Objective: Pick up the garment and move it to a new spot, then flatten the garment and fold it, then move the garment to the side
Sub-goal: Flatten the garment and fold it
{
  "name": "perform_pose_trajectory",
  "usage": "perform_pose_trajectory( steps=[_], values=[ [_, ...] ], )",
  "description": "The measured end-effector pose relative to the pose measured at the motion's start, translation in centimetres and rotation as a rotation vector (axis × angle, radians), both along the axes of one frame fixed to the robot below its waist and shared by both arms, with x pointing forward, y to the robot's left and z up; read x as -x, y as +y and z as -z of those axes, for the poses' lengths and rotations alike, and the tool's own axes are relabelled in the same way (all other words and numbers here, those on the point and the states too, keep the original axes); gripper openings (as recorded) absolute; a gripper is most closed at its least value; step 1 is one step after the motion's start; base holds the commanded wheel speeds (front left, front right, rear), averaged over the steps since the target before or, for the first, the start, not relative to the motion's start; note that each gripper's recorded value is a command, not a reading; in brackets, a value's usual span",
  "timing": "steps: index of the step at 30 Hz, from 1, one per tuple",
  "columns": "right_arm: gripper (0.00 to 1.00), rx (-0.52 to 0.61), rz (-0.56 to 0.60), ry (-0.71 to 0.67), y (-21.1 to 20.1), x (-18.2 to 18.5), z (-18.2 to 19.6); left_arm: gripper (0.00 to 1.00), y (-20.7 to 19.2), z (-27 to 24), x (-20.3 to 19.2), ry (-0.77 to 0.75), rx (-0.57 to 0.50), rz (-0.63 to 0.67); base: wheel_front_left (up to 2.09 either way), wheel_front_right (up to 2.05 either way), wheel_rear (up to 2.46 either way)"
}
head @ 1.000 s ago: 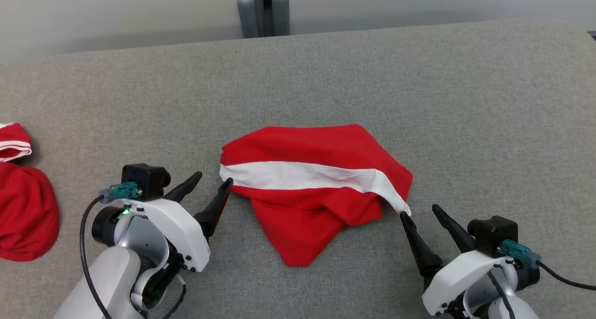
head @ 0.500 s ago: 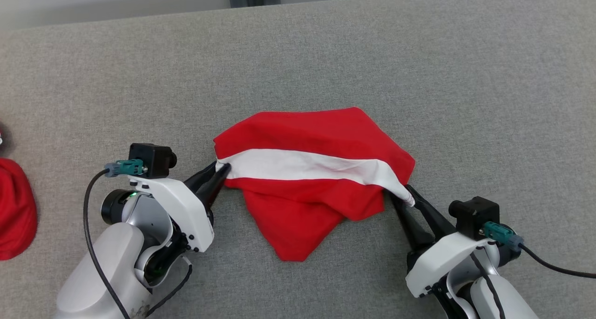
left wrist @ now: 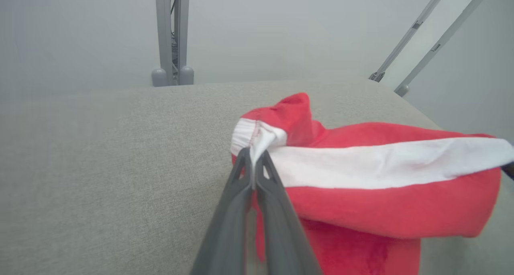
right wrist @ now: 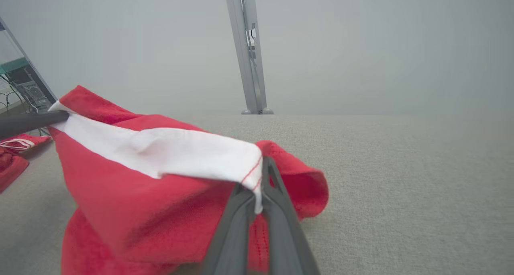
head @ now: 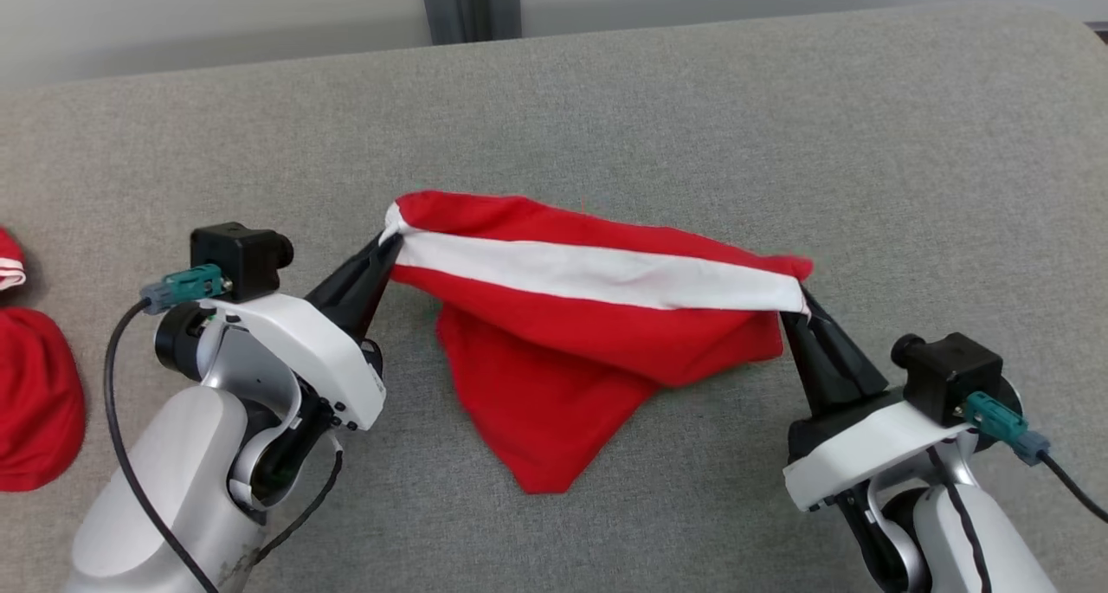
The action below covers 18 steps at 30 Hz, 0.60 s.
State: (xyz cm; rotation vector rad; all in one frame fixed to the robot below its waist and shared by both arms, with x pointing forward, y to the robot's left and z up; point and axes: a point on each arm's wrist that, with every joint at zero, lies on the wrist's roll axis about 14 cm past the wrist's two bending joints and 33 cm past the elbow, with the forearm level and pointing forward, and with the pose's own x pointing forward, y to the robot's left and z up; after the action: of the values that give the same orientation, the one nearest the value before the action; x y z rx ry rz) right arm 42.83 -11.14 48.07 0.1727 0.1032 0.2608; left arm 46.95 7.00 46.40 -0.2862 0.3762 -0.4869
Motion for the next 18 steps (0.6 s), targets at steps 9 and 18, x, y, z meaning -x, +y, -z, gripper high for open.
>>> perform_pose_trajectory(
  steps=[9, 18],
  values=[
    [0.00, 0.058, 0.024, -0.267, -1.5, -1.7, -9.0, 0.00, 1.3, -9.9, -0.9, -0.273, 0.082, -0.084, 0.00, 0.00, 0.00],
    [0.00, 0.086, 0.034, -0.530, -2.1, -2.1, -18.9, 0.00, 2.6, -21.6, 0.1, -0.599, 0.151, -0.153, 0.00, 0.00, 0.00]
  ],
)
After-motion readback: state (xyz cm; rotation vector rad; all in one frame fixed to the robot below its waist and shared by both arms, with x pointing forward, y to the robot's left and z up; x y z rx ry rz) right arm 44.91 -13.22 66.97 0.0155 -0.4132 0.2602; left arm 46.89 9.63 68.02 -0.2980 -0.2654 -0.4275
